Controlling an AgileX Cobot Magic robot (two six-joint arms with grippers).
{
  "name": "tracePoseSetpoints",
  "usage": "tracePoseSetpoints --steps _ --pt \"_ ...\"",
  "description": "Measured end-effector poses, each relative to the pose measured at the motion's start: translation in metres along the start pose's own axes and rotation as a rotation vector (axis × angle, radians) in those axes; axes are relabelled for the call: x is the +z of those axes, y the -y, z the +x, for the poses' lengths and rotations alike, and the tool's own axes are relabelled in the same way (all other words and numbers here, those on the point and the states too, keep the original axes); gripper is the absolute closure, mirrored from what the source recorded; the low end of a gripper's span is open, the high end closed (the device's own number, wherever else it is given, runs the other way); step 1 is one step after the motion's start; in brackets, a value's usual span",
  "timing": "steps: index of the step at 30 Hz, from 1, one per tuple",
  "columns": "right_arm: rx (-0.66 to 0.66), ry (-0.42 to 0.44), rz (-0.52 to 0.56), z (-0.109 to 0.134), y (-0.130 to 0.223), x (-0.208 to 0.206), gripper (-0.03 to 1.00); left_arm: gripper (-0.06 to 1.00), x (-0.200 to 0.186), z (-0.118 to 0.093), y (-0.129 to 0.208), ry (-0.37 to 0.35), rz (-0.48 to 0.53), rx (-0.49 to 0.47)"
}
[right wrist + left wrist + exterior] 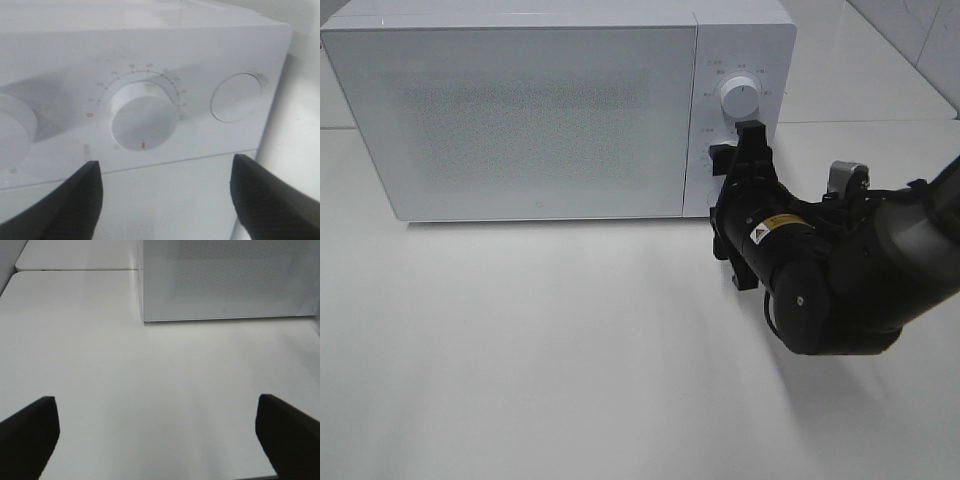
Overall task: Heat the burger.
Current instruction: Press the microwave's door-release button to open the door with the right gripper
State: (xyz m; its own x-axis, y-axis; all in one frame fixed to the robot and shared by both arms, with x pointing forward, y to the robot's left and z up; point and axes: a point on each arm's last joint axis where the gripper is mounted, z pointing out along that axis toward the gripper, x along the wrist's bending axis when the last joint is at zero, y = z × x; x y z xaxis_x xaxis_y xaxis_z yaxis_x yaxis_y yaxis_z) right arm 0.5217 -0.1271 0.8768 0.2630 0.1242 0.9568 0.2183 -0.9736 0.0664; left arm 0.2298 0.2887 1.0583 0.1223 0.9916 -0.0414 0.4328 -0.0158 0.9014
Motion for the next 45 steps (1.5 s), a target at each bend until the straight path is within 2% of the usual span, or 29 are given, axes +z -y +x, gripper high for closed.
tracePoseSetpoints --steps 7,8,10,11,12,14,15,16,17,19,20,21,22,23,25,26,27,28,29,30,31,33,34,35,37,38,39,41,45 --pt "-0.106 0.022 0.014 0.001 -0.010 -0.023 0.28 -0.05 0.000 0.000 0.000 0.000 0.000 0.000" --pt "-0.179 0.022 0.025 0.004 -0.012 -0.031 0.28 -0.05 0.000 0.000 0.000 0.000 0.000 0.000" --pt "-0.206 0.020 0.030 0.006 -0.014 -0.036 0.28 -0.05 0.000 0.000 0.000 0.000 0.000 0.000" --pt "-0.285 0.031 0.045 0.009 -0.016 -0.043 0.28 -0.05 0.000 0.000 0.000 0.000 0.000 0.000" --pt "-0.285 0.031 0.045 0.009 -0.016 -0.043 0.28 -0.05 0.000 0.000 0.000 0.000 0.000 0.000" --pt "-0.476 0.087 0.095 0.014 -0.018 -0.054 0.28 -0.05 0.000 0.000 0.000 0.000 0.000 0.000" --pt "-0.476 0.087 0.095 0.014 -0.018 -0.054 0.28 -0.05 0.000 0.000 0.000 0.000 0.000 0.000" --pt "-0.534 0.101 0.115 0.016 -0.017 -0.057 0.28 -0.05 0.000 0.000 0.000 0.000 0.000 0.000" --pt "-0.650 0.116 0.152 0.020 -0.017 -0.061 0.28 -0.05 0.000 0.000 0.000 0.000 0.000 0.000" --pt "-0.701 0.123 0.170 0.022 -0.016 -0.063 0.28 -0.05 0.000 0.000 0.000 0.000 0.000 0.000" --pt "-0.826 0.144 0.223 0.024 -0.015 -0.068 0.28 -0.05 0.000 0.000 0.000 0.000 0.000 0.000" --pt "-0.826 0.144 0.223 0.024 -0.015 -0.068 0.28 -0.05 0.000 0.000 0.000 0.000 0.000 0.000" --pt "-0.942 0.167 0.283 0.024 -0.014 -0.073 0.28 -0.05 0.000 0.000 0.000 0.000 0.000 0.000" --pt "-0.942 0.167 0.283 0.024 -0.014 -0.073 0.28 -0.05 0.000 0.000 0.000 0.000 0.000 0.000" --pt "-1.078 0.204 0.374 0.025 -0.016 -0.079 0.28 -0.05 0.000 0.000 0.000 0.000 0.000 0.000" --pt "-1.078 0.204 0.374 0.025 -0.016 -0.079 0.28 -0.05 0.000 0.000 0.000 0.000 0.000 0.000" --pt "-1.168 0.243 0.469 0.027 -0.017 -0.082 0.28 -0.05 0.000 0.000 0.000 0.000 0.000 0.000" --pt "-1.213 0.253 0.512 0.028 -0.017 -0.083 0.28 -0.05 0.000 0.000 0.000 0.000 0.000 0.000" --pt "-1.213 0.253 0.512 0.028 -0.017 -0.083 0.28 -0.05 0.000 0.000 0.000 0.000 0.000 0.000" --pt "-1.277 0.281 0.612 0.033 -0.018 -0.086 0.28 -0.05 0.000 0.000 0.000 0.000 0.000 0.000" --pt "-1.277 0.281 0.612 0.033 -0.018 -0.086 0.28 -0.05 0.000 0.000 0.000 0.000 0.000 0.000" --pt "-1.362 0.300 0.746 0.040 -0.017 -0.093 0.28 -0.05 0.000 0.000 0.000 0.000 0.000 0.000" --pt "-1.362 0.300 0.746 0.040 -0.017 -0.093 0.28 -0.05 0.000 0.000 0.000 0.000 0.000 0.000" --pt "-1.404 0.319 0.830 0.044 -0.016 -0.101 0.28 -0.05 0.000 0.000 0.000 0.000 0.000 0.000" --pt "-1.421 0.330 0.862 0.044 -0.016 -0.104 0.28 -0.05 0.000 0.000 0.000 0.000 0.000 0.000" --pt "-1.447 0.363 0.934 0.045 -0.017 -0.111 0.28 -0.05 0.000 0.000 0.000 0.000 0.000 0.000" --pt "-1.447 0.363 0.934 0.045 -0.017 -0.111 0.28 -0.05 0.000 0.000 0.000 0.000 0.000 0.000" --pt "-1.482 0.405 1.009 0.046 -0.021 -0.123 0.28 -0.05 0.000 0.000 0.000 0.000 0.000 0.000" --pt "-1.511 0.429 1.041 0.050 -0.025 -0.134 0.28 -0.05 0.000 0.000 0.000 0.000 0.000 0.000"
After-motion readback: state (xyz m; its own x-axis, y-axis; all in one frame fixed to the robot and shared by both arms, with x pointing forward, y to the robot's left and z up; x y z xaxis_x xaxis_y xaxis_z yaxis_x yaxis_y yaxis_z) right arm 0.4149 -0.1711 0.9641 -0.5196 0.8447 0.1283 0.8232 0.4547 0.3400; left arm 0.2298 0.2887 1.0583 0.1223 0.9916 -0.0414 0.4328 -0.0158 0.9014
